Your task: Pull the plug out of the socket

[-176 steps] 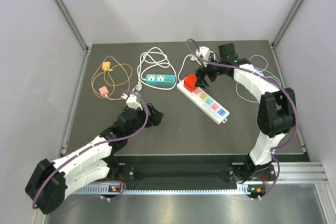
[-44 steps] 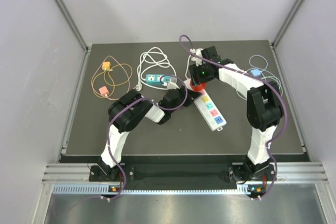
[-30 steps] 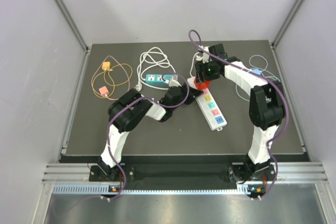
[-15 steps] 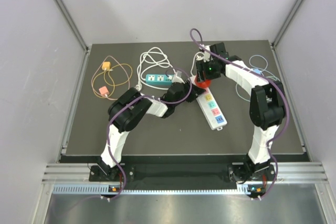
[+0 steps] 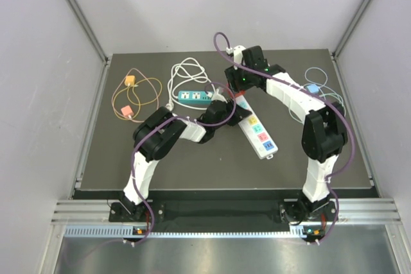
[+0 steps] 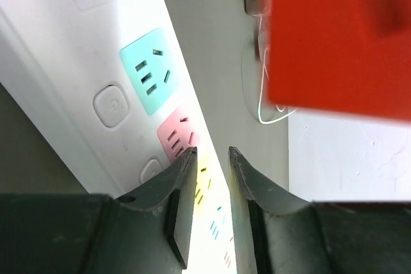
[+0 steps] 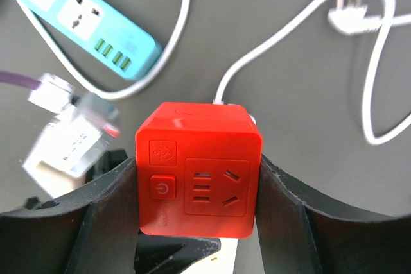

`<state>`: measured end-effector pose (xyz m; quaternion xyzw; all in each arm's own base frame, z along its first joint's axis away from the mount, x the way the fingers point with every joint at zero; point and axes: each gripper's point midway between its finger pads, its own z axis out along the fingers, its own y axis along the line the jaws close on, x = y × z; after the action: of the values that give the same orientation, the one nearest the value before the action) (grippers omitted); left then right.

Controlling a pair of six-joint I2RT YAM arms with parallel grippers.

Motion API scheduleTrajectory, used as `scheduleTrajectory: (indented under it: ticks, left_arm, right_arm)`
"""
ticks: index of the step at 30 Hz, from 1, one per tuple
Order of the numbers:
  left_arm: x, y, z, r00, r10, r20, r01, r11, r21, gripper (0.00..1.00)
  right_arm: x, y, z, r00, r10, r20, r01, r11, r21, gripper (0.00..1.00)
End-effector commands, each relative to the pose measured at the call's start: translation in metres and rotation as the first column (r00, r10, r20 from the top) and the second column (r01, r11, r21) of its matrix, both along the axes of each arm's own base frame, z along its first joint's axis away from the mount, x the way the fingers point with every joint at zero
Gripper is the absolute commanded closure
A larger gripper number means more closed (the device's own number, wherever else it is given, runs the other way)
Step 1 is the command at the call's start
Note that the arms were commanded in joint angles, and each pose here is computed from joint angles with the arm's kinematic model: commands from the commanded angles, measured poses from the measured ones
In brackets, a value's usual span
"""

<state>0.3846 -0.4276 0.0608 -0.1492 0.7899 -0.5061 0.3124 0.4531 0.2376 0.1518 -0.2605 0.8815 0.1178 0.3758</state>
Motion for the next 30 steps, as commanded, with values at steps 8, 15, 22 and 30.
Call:
scheduleTrajectory:
  ticks: [8,15,22,30]
  left_arm:
    - [-0.035,0.031,-0.067,0.993,-0.053,-0.101,0.067,0.987,0.147,0.55]
    - [-0.033,0.028,0.008,0.989,-0.116,0.094,0.104,0.986,0.127,0.33]
    - [-0.050,0.069,0.046,0.963,-0.140,0.231,0.067,0.953,0.296,0.27]
    - [-0.078,0.140,0.073,0.940,-0.104,0.324,-0.062,0.882,0.466,0.22]
  right_arm:
    - [0.020,-0.015,0.098,0.970,-0.023,0.242,0.004,0.997,0.080,1.00]
    - [0.024,-0.067,0.113,0.958,-0.062,0.281,0.038,0.995,0.089,1.00]
    - [0.051,-0.172,0.094,0.936,-0.225,0.272,0.220,0.974,0.048,1.00]
    - [0.098,-0.247,0.055,0.887,-0.399,0.233,0.405,0.914,0.023,0.97]
